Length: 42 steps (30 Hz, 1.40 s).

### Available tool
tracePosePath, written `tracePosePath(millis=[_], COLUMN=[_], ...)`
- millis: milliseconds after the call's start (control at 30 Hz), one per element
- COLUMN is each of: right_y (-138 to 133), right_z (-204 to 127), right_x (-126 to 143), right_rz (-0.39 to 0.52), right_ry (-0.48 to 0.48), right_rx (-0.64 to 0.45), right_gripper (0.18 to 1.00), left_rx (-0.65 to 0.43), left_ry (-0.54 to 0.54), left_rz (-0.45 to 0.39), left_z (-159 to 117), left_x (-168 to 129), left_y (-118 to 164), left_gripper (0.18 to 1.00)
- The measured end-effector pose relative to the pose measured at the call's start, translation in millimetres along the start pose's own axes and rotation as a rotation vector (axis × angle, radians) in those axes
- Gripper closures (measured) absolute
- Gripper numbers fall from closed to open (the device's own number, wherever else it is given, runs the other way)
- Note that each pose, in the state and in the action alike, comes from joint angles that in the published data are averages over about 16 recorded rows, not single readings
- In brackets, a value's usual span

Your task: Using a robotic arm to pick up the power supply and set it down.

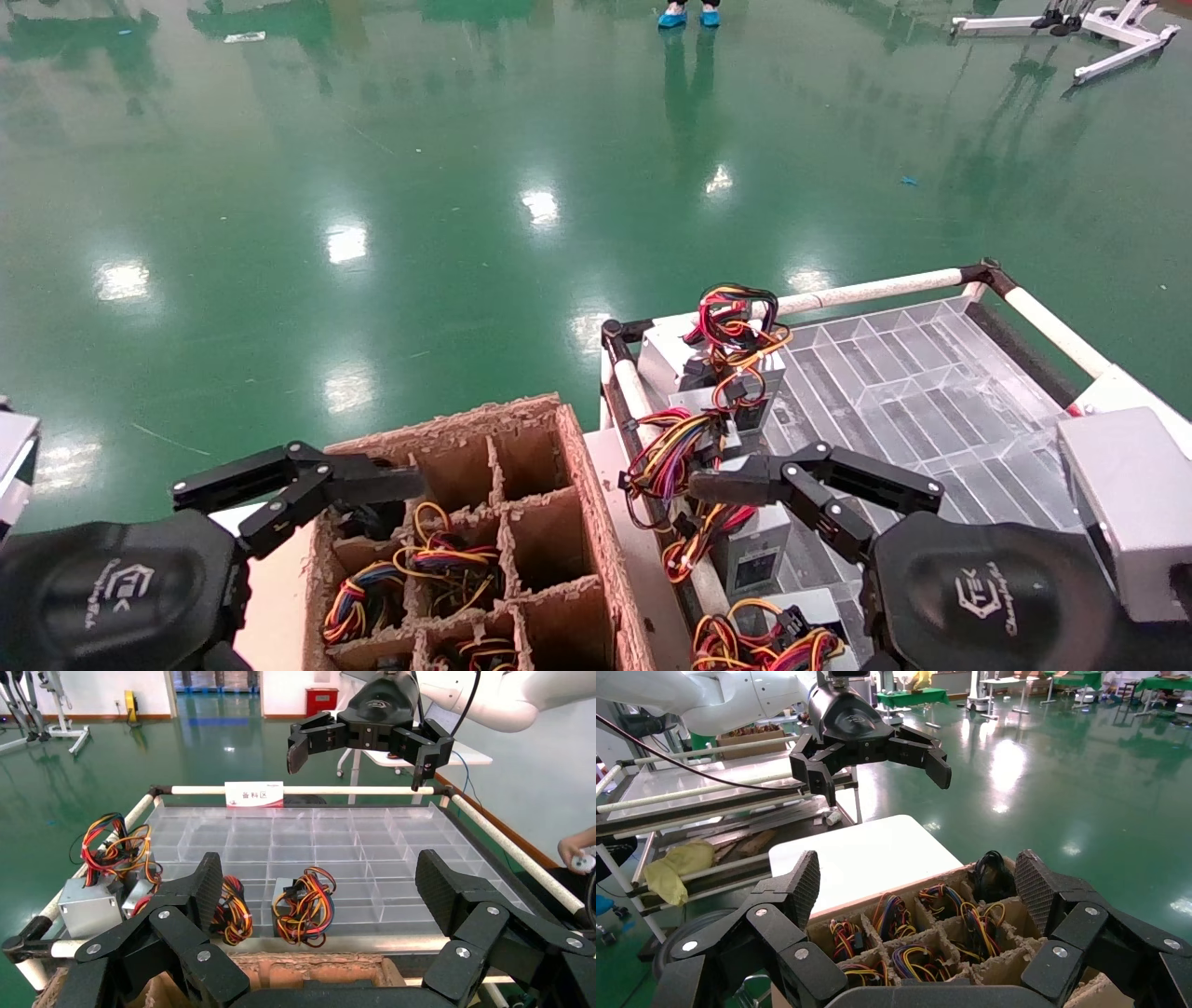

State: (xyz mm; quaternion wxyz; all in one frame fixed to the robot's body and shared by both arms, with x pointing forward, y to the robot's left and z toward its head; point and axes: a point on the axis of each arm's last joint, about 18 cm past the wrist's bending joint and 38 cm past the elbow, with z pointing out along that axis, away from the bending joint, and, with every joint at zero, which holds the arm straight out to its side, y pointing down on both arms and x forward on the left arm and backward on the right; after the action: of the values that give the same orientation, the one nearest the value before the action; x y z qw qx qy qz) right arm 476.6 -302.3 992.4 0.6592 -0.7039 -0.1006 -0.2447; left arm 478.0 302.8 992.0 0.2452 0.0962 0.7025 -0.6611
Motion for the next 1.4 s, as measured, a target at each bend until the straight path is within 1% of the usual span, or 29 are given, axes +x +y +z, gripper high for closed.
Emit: tracePosePath(millis=[467,667,867,1067,1133,1267,1400], right_y=[0,0,2,16,22,38,54], right_z=[0,0,-1,4,10,26,53], right_x=[0,0,2,13,20,36,56], right_rz=[0.0,0.0,0.003,0.011,0.013,0.009,-0.014], right_ry=[0.0,0.0,0.01,0.043,0.053,0.07,0.072], right_rx=[0.0,0.0,-0.009,-0.069,-0.099,-0.166,-0.24], right_gripper=[0.178,0.178,0.178,0.178,0.178,0.178,0.178], left_rx=[0.0,0.0,0.0,0.0,0.0,0.0,0.0], left_ry=[0.0,0.0,0.0,0.0,0.0,0.0,0.0], left_rz=[0.0,0.0,0.0,0.0,0.0,0.0,0.0], left_z=[0,0,0,0,0,0,0], left_x=[0,0,0,0,0,0,0], left_y=[0,0,0,0,0,0,0], left_gripper=[0.189,0.212,0.266,0.359,0.405,0.486,0.593])
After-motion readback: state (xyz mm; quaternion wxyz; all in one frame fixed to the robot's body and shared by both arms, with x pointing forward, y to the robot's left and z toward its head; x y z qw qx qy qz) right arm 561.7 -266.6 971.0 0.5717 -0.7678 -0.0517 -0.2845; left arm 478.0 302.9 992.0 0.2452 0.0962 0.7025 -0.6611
